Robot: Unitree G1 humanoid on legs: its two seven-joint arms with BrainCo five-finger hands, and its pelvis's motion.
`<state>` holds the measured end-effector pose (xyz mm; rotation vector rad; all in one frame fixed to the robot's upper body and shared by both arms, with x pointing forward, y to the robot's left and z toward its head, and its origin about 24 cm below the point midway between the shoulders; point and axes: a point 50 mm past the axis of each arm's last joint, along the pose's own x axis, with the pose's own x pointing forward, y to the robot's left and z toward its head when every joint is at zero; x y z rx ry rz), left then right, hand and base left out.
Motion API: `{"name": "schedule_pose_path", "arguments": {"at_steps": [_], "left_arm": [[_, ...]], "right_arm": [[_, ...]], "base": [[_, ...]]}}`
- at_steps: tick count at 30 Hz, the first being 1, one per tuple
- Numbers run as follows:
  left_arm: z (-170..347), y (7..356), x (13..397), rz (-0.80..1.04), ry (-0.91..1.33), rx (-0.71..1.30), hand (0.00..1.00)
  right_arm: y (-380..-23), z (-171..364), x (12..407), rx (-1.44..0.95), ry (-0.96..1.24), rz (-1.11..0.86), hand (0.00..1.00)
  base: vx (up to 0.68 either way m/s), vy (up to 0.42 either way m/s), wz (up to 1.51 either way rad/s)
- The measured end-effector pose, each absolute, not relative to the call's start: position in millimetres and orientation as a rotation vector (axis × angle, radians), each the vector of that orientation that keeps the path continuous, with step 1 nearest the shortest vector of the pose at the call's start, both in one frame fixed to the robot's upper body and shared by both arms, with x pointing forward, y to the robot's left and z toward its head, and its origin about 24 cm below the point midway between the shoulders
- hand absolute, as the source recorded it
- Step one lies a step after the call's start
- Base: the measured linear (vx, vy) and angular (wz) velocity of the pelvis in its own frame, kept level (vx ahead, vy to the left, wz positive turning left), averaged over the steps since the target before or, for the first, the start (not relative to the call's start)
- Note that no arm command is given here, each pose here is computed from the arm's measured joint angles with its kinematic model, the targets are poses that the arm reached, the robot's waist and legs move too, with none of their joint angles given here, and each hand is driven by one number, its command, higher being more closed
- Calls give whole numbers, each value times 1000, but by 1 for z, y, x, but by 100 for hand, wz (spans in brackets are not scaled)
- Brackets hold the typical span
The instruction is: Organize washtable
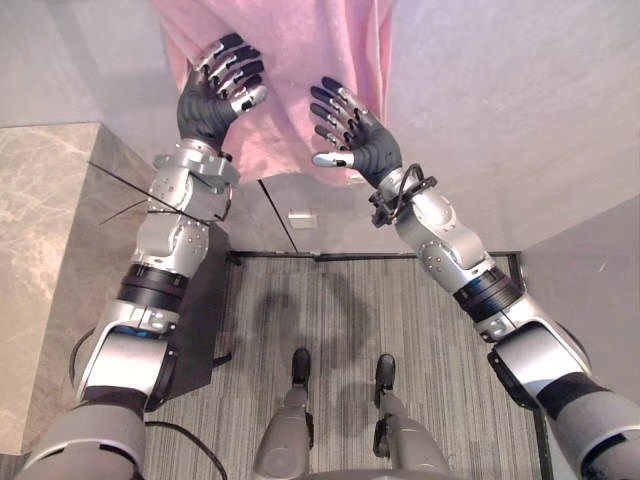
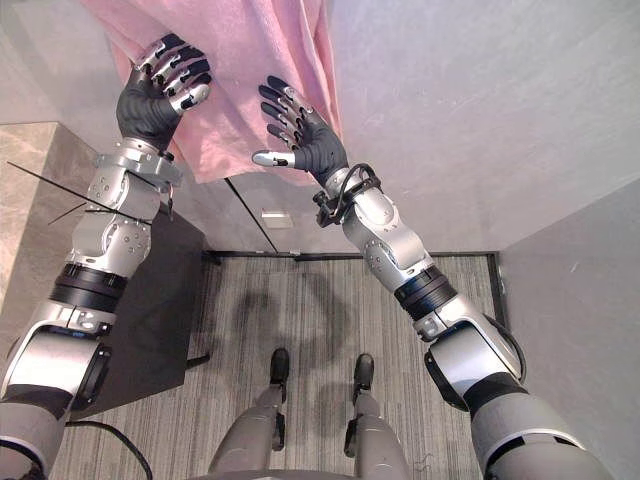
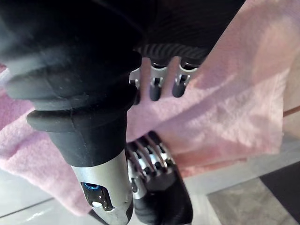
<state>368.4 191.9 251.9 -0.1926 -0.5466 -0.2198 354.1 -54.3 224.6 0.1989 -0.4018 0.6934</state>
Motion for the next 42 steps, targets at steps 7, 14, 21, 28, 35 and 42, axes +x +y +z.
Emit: {"name": "schedule_pose_path", "arguments": {"at_steps": [7,14,21,28,35,42], "left_arm": [[257,201,375,-155,-545,-209,0],[266,217,374,-93,-579,-252,0],[279,251,366,60,-636,-288,0],[298,288,349,201,-742,-320,0],[306,318,331,293,-808,-316,0],[282,342,320,381,-762,-310,0]], "right_arm": [[-58,234,357,221,-424,663,0],[-75,241,364,280,-459,580,0],[-93,251,366,339,-507,522,0],[-114,253,372,345,-515,446,0],[-127,255,372,393,-540,407,0],[-164,226,365,483,-531,284,0]], "base": [[-5,6,-1],[-5,2,0],[-10,2,0],[-24,3,5],[-26,2,-5],[-24,-1,-11]]}}
